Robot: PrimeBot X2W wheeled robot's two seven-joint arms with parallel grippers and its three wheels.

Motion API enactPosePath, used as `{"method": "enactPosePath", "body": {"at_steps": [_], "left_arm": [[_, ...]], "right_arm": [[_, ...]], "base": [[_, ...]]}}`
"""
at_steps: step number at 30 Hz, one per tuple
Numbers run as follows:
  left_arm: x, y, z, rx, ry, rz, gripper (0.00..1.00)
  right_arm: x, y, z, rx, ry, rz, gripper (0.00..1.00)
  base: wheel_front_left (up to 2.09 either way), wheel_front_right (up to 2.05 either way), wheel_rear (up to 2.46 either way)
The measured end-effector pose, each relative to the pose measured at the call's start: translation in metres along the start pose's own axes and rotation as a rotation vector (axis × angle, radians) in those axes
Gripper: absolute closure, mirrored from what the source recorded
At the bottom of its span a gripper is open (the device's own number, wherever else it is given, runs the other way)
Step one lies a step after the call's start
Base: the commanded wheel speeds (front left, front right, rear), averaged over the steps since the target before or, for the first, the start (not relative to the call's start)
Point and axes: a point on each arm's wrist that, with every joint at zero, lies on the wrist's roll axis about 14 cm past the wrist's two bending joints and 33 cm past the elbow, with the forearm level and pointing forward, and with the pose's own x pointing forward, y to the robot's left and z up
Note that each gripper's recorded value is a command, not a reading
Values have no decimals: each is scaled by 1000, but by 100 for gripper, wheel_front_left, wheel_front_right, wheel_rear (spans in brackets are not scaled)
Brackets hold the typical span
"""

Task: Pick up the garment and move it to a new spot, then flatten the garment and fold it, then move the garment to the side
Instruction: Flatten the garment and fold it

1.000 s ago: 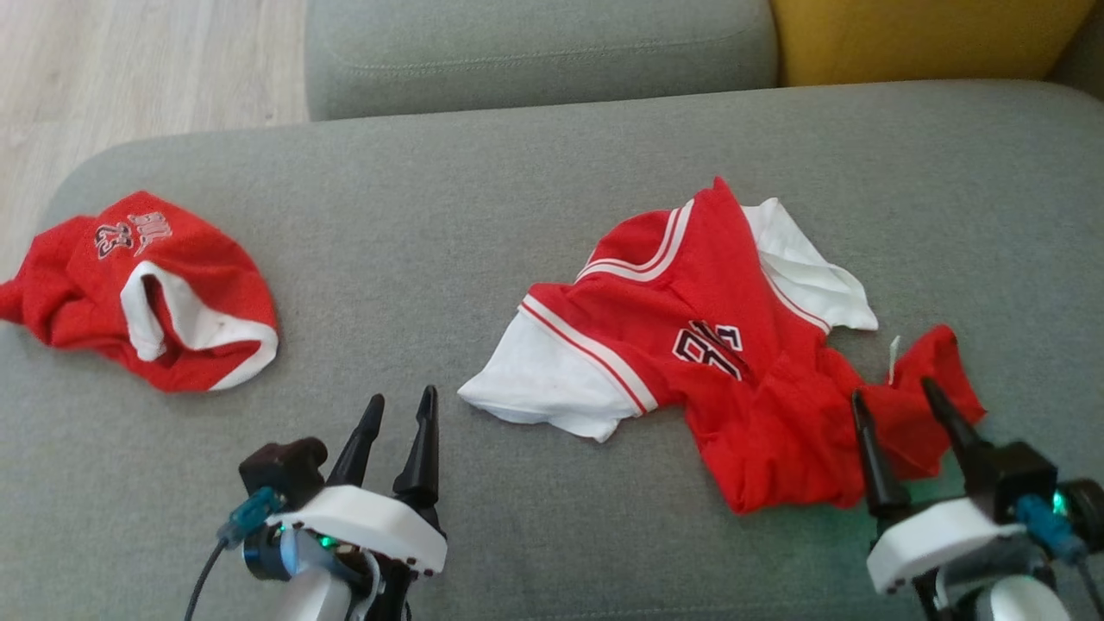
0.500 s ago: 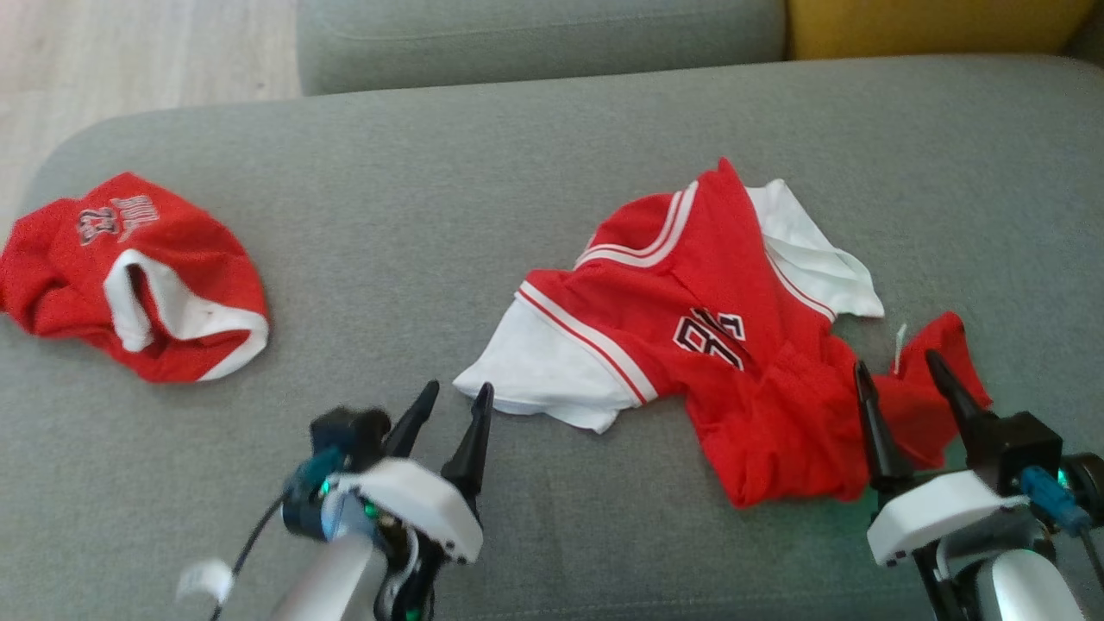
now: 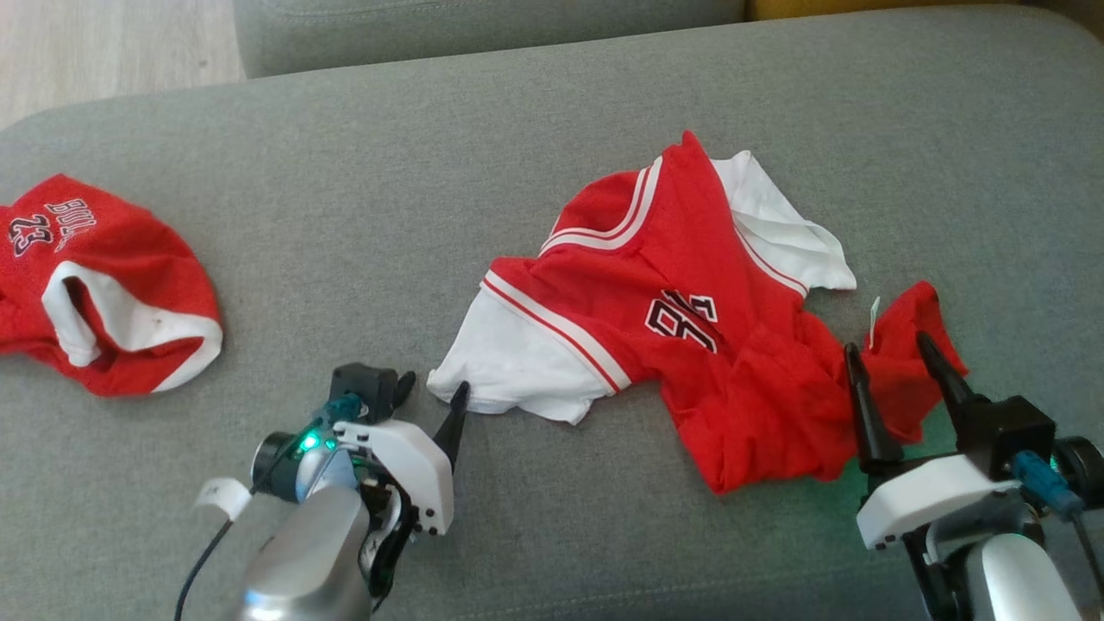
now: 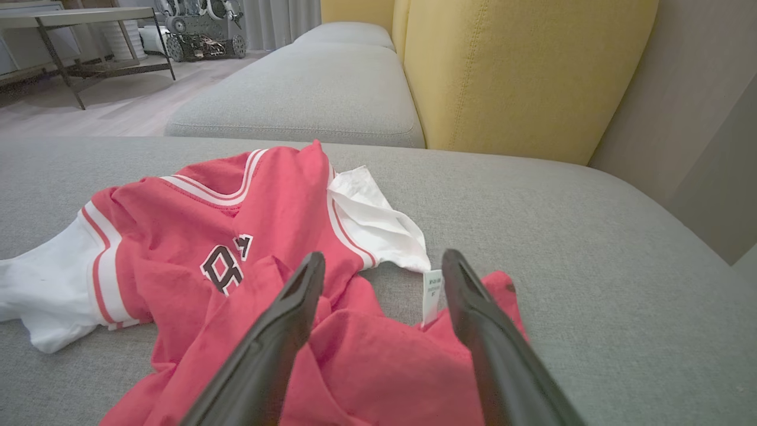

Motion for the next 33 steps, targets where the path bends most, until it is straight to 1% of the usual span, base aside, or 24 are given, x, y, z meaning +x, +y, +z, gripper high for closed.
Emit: {"method": "enactPosePath", "body": {"at_steps": [2,3,4,9,15,17,23,33], "left_arm": [[2,0,0,10,4,-6,0],[3,-2,0,12,6,-17,56],[4,-2,0,13,8,-21,100],[4,0,3,-24,-12,-7,100],[0,14,15,-89,-83,46,100],[-2,15,20,-93,-106,50,100],[-6,18,24,-101,-130,61,100],[-6,16,28,-108,-147,55,100]], "right_arm": [[0,0,-1,4,0,-2,0],[0,0,-1,5,-1,-2,0],[0,0,-2,5,0,-2,0],[3,4,-2,4,3,10,0],[21,25,13,-26,-13,95,0],[26,31,11,-28,16,124,0],[30,47,-12,-49,151,207,0],[30,62,-20,-48,218,270,0]], "base": [[0,0,0],[0,0,0],[0,0,0],[0,0,0],[0,0,0],[0,0,0],[0,0,0],[0,0,0]]}}
